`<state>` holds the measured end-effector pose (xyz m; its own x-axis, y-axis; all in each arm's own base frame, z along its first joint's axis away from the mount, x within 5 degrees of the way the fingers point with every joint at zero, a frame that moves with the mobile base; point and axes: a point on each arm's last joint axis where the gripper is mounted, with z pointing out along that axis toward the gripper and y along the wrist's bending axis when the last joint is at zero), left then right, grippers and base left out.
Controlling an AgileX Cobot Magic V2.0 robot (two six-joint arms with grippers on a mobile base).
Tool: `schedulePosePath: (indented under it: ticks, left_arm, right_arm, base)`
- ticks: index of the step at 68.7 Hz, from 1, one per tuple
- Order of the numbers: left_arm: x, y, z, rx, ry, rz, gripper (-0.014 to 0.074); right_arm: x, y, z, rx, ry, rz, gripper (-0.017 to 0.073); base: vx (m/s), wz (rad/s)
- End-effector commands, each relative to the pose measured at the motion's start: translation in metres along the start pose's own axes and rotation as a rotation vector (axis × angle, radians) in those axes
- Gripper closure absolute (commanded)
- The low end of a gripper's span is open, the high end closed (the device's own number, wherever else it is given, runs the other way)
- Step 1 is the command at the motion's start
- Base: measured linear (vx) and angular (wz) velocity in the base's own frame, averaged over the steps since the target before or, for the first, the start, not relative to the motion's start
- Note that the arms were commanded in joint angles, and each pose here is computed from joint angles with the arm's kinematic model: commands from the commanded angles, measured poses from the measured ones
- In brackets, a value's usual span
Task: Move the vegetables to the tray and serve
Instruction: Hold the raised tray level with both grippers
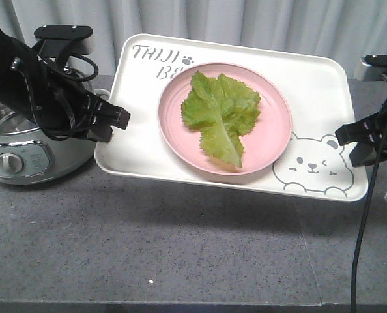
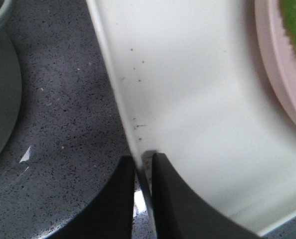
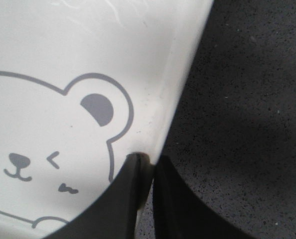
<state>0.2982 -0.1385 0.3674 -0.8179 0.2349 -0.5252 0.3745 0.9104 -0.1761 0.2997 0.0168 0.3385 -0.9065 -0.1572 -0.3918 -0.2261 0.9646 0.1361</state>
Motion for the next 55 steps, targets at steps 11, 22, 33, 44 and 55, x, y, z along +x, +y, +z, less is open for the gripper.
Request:
schedulePosePath:
  ticks: [11,22,33,44,55]
  left_arm:
    - [-0.0117,-0.0264,-0.0272,0.166,-0.17,-0.018,0.0599]
    - [-0.0117,-0.0264,-0.0272,0.166,-0.17,-0.018,0.0599]
    - [-0.0117,-0.0264,-0.0272,0.166,-0.17,-0.018,0.0599]
    - [-0.0117,-0.0264,-0.0272,0.166,-0.17,-0.018,0.0599]
    - [-0.0117,-0.0264,-0.0272,0.166,-0.17,-0.018,0.0599]
  right_arm:
    - [-0.0054,0.0215,-0.0222,-0.124,-0.113,-0.031,0.0555]
    - [-0.0054,0.0215,-0.0222,-0.124,-0.113,-0.031,0.0555]
    - [-0.0054,0.0215,-0.0222,-0.124,-0.113,-0.031,0.0555]
    - [-0.0054,0.0215,-0.0222,-0.124,-0.113,-0.031,0.0555]
    - [-0.0054,0.0215,-0.0222,-0.124,-0.113,-0.031,0.0555]
  base:
    - [-0.01,-0.04]
    - [-0.01,-0.05]
    - [-0.01,-0.06]
    - [-0.01,-0.06]
    - [0.0,-0.09]
